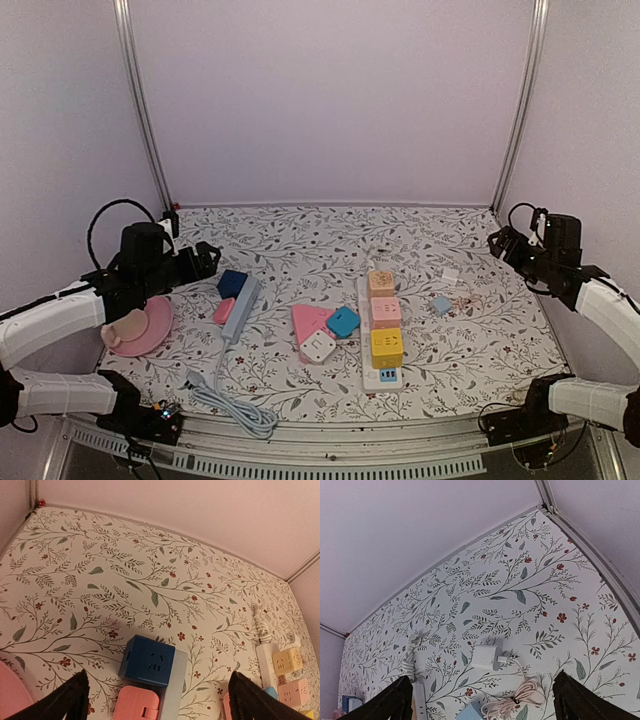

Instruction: Pull the plug off the socket

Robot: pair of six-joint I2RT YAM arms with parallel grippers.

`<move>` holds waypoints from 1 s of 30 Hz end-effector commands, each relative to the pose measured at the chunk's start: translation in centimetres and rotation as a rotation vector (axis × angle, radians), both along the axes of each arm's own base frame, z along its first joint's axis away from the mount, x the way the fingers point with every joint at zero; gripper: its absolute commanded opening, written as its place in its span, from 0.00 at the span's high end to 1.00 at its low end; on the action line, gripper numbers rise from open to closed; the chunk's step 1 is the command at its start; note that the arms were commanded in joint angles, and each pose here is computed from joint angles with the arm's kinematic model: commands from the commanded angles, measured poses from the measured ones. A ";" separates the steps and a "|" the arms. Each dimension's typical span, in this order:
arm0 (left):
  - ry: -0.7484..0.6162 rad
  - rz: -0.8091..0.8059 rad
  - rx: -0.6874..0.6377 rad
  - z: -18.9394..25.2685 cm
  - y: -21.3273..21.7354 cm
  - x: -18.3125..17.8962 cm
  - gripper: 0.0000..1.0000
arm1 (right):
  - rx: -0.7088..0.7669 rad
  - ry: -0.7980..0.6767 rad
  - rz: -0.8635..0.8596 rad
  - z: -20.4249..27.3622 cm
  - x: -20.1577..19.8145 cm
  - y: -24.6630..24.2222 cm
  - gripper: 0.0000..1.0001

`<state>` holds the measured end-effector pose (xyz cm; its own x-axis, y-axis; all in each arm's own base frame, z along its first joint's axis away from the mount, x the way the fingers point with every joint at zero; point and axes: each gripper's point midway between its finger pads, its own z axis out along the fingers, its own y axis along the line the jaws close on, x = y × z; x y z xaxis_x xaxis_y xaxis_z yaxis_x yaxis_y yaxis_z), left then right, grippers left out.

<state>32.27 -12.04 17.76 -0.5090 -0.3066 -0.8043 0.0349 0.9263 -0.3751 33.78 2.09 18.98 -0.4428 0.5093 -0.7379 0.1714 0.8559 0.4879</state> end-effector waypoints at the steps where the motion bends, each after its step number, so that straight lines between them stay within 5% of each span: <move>1: -0.013 -0.045 -0.032 0.3 -0.9 -0.1 0.03 | -0.011 -0.008 0.045 -0.3 0.0 0.5 0.01; 18: 0.039 -0.167 -0.187 -1.1 -4.9 -0.7 0.03 | -0.027 0.033 0.356 -1.6 -1.6 11.0 0.01; 30: 0.047 -0.227 -0.219 -1.0 -7.3 -1.3 0.03 | -0.058 0.150 0.610 -4.7 -11.3 20.7 0.00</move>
